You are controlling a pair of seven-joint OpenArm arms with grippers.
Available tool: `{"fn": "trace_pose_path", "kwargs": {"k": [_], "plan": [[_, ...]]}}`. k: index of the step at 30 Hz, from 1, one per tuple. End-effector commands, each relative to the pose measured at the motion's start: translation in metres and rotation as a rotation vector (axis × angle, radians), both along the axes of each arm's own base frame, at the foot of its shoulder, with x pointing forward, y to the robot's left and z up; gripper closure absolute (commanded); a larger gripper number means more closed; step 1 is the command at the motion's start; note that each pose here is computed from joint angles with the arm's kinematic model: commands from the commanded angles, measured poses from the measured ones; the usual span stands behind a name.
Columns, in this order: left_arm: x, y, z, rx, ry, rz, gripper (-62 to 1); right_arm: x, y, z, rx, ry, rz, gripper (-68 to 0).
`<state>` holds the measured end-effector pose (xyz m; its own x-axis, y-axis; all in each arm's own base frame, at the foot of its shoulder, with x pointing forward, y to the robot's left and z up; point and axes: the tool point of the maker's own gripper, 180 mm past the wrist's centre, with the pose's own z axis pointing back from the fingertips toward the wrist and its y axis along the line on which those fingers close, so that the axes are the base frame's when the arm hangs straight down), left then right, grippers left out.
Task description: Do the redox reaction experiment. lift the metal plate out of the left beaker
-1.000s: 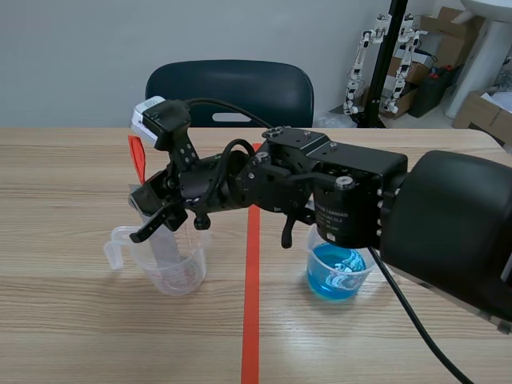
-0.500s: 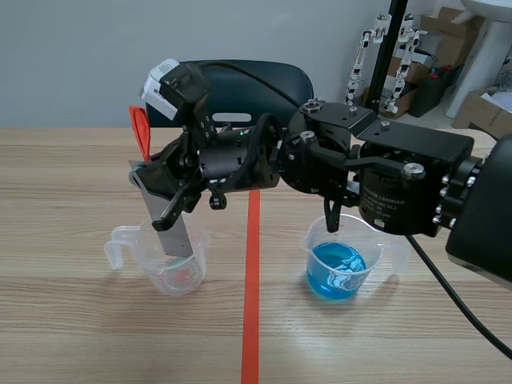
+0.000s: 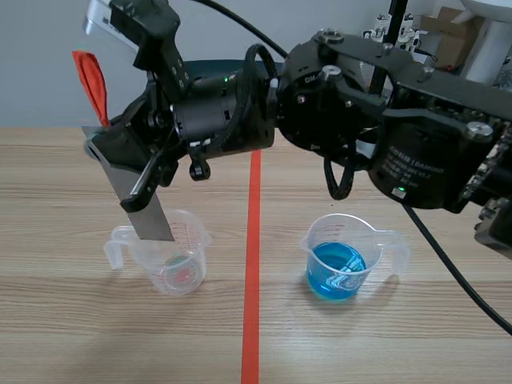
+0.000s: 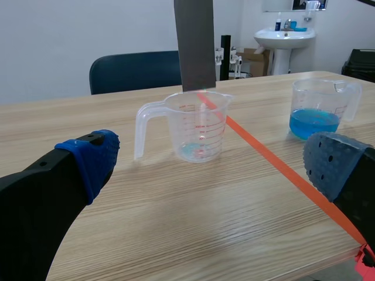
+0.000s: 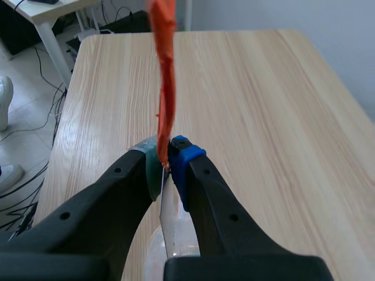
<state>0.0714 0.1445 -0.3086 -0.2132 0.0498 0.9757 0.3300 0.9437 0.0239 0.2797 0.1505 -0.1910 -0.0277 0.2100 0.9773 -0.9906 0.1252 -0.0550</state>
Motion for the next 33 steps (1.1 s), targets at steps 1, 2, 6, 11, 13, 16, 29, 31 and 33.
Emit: {"fn": "trace_pose_path", "kwargs": {"k": [1, 2, 6, 11, 13, 16, 29, 31, 33], "plan": [[-0.001, 0.001, 0.012, -0.009, -0.057, 0.005, -62.3, 0.01, -0.003, 0.028, 0.038, -0.047, -0.018, -0.7], [-0.001, 0.001, 0.012, -0.009, -0.057, 0.004, -62.3, 0.011, -0.004, 0.035, 0.038, -0.06, -0.021, -0.7], [-0.001, 0.001, 0.012, -0.009, -0.057, 0.004, -62.3, 0.007, -0.007, 0.064, 0.077, -0.079, -0.019, -0.7], [-0.001, 0.001, 0.012, -0.009, -0.057, 0.004, -62.3, 0.003, -0.01, 0.087, 0.107, -0.097, -0.015, -0.6], [-0.001, 0.001, 0.012, -0.009, -0.057, 0.004, -62.3, 0.004, -0.009, 0.091, 0.107, -0.096, -0.019, -0.6], [-0.001, 0.001, 0.012, -0.009, -0.057, 0.005, -62.3, 0.006, -0.008, 0.092, 0.096, -0.093, -0.025, -0.6], [-0.001, 0.001, 0.012, -0.009, -0.057, 0.004, -62.3, 0.002, -0.007, 0.092, 0.1, -0.049, -0.013, -0.6], [-0.001, 0.001, 0.012, -0.009, -0.057, 0.004, -62.3, 0.002, -0.007, 0.091, 0.102, -0.032, -0.015, -0.6], [-0.001, 0.001, 0.012, -0.009, -0.057, 0.004, -62.3, 0.002, -0.007, 0.092, 0.104, -0.026, -0.018, -0.6]]}}
